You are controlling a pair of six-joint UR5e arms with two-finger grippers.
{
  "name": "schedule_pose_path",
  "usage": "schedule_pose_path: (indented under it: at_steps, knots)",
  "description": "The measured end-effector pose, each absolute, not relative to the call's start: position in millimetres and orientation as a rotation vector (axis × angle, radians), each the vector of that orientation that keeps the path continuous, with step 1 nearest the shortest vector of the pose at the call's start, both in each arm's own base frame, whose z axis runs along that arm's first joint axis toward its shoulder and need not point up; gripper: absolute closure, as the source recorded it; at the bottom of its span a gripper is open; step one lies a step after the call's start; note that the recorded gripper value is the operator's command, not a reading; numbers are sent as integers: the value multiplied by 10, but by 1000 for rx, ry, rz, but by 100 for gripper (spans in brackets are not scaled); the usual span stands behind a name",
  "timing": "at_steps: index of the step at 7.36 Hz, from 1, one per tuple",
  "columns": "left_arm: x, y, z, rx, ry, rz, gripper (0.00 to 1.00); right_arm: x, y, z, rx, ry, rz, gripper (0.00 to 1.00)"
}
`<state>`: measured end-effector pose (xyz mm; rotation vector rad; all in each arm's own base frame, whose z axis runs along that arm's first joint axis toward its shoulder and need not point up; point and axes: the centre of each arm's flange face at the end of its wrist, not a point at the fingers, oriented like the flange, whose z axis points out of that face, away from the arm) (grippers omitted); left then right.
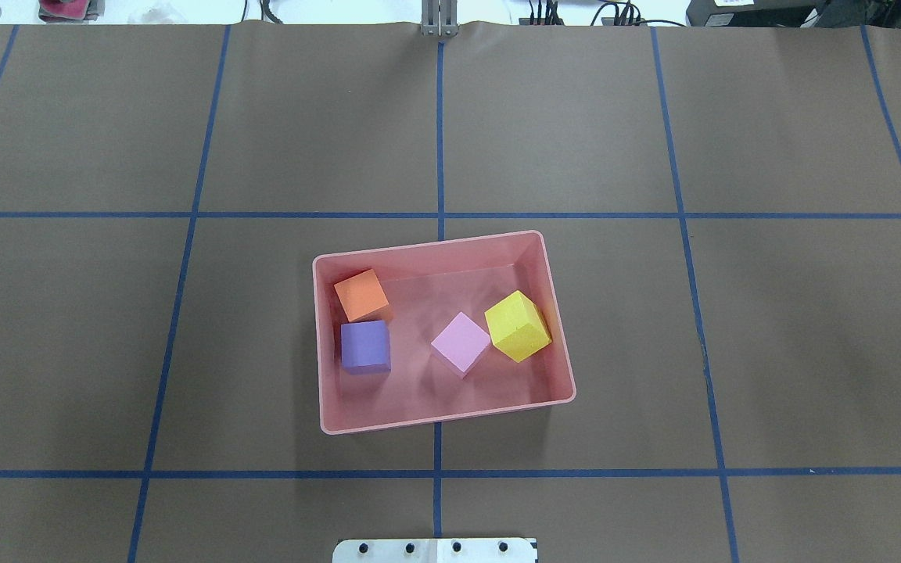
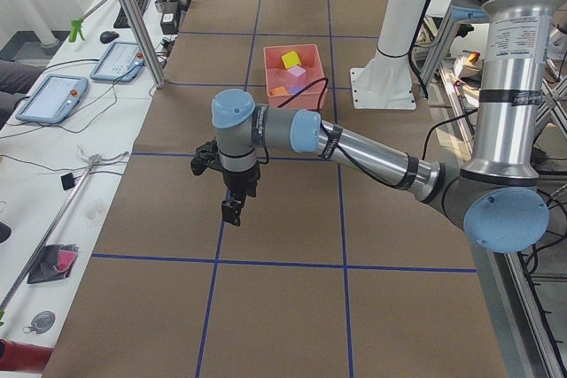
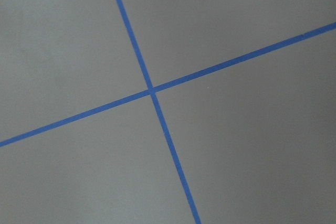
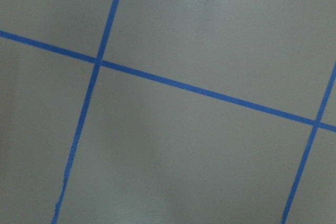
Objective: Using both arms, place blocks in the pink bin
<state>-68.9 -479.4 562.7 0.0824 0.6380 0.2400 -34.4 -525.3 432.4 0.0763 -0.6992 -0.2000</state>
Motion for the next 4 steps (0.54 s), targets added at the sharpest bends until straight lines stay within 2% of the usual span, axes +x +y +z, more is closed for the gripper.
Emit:
schedule_pose_path:
  at_steps: [4]
  knots:
    - [-787,-4467,5993,46,651,203,0,9,-4817,5802,35,-713,-126,0]
